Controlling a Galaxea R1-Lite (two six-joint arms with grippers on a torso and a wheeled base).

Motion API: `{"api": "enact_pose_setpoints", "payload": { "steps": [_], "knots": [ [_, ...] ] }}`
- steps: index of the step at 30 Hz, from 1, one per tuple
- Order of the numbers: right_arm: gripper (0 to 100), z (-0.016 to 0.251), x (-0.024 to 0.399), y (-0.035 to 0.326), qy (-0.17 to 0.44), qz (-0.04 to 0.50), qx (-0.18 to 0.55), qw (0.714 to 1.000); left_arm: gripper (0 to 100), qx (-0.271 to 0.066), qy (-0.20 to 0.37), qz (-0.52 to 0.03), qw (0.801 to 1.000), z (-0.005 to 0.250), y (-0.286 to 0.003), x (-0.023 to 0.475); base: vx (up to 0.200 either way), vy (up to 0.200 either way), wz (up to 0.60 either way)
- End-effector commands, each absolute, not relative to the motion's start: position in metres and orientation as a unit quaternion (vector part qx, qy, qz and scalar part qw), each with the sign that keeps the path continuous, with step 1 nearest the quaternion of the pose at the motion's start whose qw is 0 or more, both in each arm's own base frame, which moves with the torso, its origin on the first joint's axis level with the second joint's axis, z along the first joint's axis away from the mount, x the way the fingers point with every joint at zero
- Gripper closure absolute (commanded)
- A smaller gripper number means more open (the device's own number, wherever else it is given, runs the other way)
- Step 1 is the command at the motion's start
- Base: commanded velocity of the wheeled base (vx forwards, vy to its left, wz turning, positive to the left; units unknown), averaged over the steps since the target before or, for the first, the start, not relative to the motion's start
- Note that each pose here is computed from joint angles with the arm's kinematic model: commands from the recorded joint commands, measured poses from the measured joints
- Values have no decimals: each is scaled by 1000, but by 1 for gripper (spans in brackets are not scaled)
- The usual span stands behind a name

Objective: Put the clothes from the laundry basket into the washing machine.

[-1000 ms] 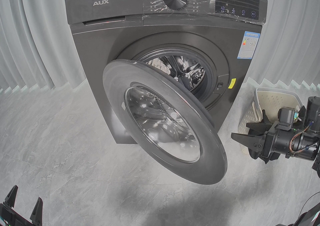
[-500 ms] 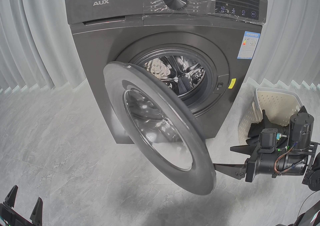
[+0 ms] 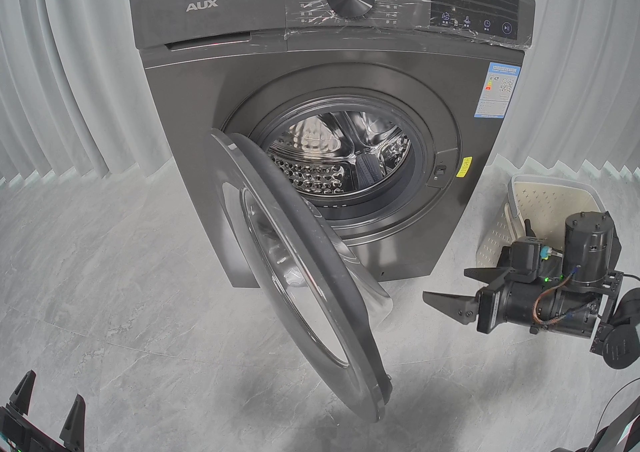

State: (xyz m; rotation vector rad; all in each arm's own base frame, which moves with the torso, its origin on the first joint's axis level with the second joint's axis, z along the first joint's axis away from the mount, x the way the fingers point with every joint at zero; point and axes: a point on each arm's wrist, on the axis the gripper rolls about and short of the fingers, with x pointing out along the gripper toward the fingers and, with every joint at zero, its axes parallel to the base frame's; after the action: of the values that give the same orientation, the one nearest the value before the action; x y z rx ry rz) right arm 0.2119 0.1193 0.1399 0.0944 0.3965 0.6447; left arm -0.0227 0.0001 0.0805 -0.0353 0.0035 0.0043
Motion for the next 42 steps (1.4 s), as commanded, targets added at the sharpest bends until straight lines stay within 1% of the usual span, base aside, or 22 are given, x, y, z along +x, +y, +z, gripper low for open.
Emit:
{"api": "enact_pose_setpoints", "payload": {
  "steps": [1,5,10,11,16,21,25,26,29,30,32,36,40,42],
  "knots": [
    [0,122,244,139,193,261,44,945,0,-18,1,2,1000,76,0,-23,0,0,0],
    [0,114,254,152,189,218,46,956,0,-18,1,2,1000,76,0,-23,-150,0,0],
    [0,101,258,166,203,201,31,958,0,-18,1,2,1000,76,0,-23,-200,0,0],
    [0,96,267,172,202,189,29,961,0,-18,1,2,1000,76,0,-23,-200,0,0],
    [0,80,283,182,213,180,26,960,0,-18,1,2,1000,76,0,-23,0,0,0],
    [0,75,279,189,214,195,29,957,0,-18,1,2,1000,76,0,-23,0,0,0],
    [0,74,264,201,219,227,26,949,0,-18,1,2,1000,76,0,-23,0,0,0],
    [0,77,259,207,214,244,34,945,0,-18,1,2,1000,76,0,-23,0,0,0],
    [0,80,259,209,207,246,41,946,0,-18,1,2,1000,76,0,-23,0,0,0],
    [0,85,266,212,190,245,50,949,0,-18,1,2,1000,76,0,-23,0,0,0],
    [0,90,271,216,181,248,55,950,0,-18,1,2,1000,76,0,-23,0,0,0],
    [0,99,281,222,168,254,63,951,0,-18,1,2,1000,76,0,-23,-200,0,0],
    [0,90,291,232,184,254,55,948,0,-18,1,2,1000,76,0,-23,-200,0,0],
    [0,92,296,238,178,258,57,948,0,-18,1,2,1000,76,0,-23,-100,0,0]
  ]
}}
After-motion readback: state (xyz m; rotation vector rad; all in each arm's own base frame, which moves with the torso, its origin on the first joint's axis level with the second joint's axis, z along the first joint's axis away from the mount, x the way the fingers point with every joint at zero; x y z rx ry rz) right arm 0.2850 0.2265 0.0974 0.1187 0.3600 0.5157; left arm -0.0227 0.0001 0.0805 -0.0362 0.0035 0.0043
